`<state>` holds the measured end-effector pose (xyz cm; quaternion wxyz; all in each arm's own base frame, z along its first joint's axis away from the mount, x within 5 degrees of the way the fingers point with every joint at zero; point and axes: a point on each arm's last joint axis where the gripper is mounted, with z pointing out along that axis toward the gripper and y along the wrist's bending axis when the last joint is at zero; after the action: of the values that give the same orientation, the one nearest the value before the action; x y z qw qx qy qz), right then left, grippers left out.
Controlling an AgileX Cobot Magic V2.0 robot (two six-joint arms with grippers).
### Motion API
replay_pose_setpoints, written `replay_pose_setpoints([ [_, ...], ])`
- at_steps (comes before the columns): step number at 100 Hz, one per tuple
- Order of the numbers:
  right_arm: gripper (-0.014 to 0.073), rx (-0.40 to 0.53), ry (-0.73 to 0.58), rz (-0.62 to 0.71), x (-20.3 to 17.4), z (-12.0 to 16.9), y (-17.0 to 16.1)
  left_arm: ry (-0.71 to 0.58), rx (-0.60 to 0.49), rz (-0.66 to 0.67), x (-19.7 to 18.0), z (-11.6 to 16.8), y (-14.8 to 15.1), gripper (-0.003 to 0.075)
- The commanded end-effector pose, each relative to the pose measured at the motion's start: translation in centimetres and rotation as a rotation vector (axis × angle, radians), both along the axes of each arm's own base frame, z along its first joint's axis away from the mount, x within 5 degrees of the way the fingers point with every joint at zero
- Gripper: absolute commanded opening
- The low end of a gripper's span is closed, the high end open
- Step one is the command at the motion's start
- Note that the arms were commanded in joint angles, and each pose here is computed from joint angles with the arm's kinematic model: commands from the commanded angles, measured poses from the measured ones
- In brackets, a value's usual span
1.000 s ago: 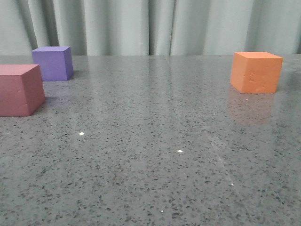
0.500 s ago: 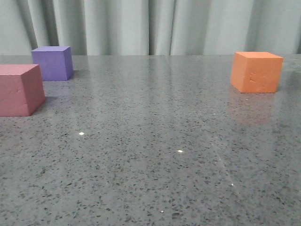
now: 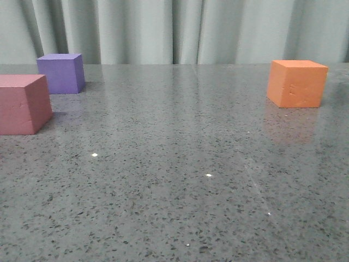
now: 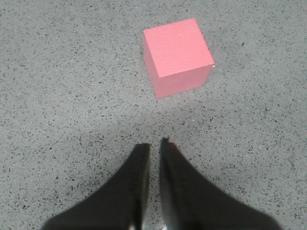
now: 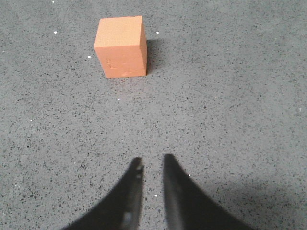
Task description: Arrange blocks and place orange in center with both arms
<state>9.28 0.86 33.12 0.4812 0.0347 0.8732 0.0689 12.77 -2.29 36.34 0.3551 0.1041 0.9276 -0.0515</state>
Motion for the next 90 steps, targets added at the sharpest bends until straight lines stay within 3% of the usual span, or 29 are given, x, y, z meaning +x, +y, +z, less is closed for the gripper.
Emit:
replay_pose_setpoints([
  [1,0.0433,0.006,-0.084,0.002,0.4,1.5,0.1,-0.077,-0.018,-0.006,0.2,1.4,-0.2,0.0250],
  [11,0.0595,0.007,-0.091,0.002,0.5,1.5,0.0,-0.076,-0.021,-0.005,0.2,1.4,-0.2,0.0461],
  [21,0.0624,0.013,-0.092,0.003,0.5,1.5,0.1,-0.076,-0.021,-0.005,0.2,1.4,-0.2,0.0577],
  [54,0.0624,0.045,-0.089,0.030,1.7,3.1,0.5,-0.076,-0.021,-0.005,0.2,1.4,-0.2,0.0576],
  [90,0.0624,0.041,-0.011,0.101,10.8,7.9,2.2,-0.076,-0.021,-0.005,0.2,1.4,-0.2,0.0576],
])
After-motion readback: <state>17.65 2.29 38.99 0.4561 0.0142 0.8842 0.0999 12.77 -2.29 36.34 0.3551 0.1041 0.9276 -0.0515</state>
